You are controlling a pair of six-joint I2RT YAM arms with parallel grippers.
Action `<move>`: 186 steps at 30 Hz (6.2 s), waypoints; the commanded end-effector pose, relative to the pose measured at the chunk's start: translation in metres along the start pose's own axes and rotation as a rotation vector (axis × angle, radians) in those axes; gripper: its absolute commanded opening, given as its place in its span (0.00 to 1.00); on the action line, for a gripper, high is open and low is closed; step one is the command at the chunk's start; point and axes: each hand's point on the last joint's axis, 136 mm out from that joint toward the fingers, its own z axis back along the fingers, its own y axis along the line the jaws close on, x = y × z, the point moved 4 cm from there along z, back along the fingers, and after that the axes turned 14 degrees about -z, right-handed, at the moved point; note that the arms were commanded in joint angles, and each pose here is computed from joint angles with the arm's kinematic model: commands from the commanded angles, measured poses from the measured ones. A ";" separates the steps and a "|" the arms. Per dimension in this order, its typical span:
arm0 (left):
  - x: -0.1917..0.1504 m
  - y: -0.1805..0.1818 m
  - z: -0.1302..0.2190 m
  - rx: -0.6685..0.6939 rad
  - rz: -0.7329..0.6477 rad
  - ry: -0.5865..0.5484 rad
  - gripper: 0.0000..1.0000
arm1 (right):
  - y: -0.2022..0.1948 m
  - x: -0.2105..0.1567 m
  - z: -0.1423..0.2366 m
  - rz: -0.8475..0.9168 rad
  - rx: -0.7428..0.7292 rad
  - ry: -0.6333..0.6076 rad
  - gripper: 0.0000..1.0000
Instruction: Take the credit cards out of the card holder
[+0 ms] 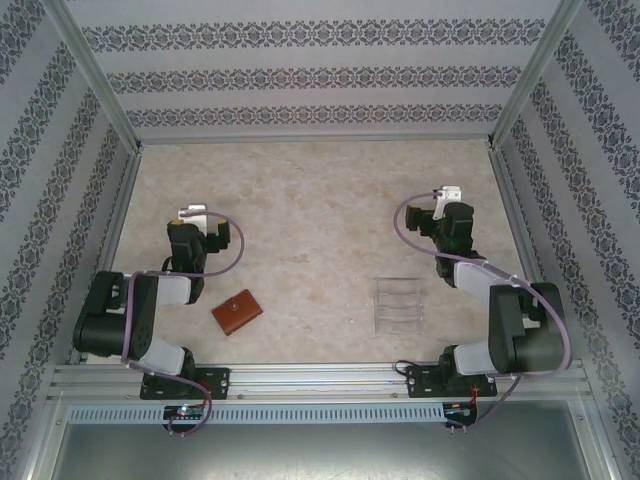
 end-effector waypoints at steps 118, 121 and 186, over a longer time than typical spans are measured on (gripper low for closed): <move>0.054 0.056 0.104 0.055 -0.006 0.651 1.00 | 0.167 -0.109 0.091 -0.053 -0.240 1.045 0.10; 0.054 0.054 0.103 0.038 -0.003 0.648 1.00 | 0.186 -0.101 0.071 -0.032 -0.221 1.031 0.10; -0.036 -0.039 0.134 -0.292 0.557 0.968 1.00 | 0.328 -0.075 0.058 0.057 0.284 1.045 0.30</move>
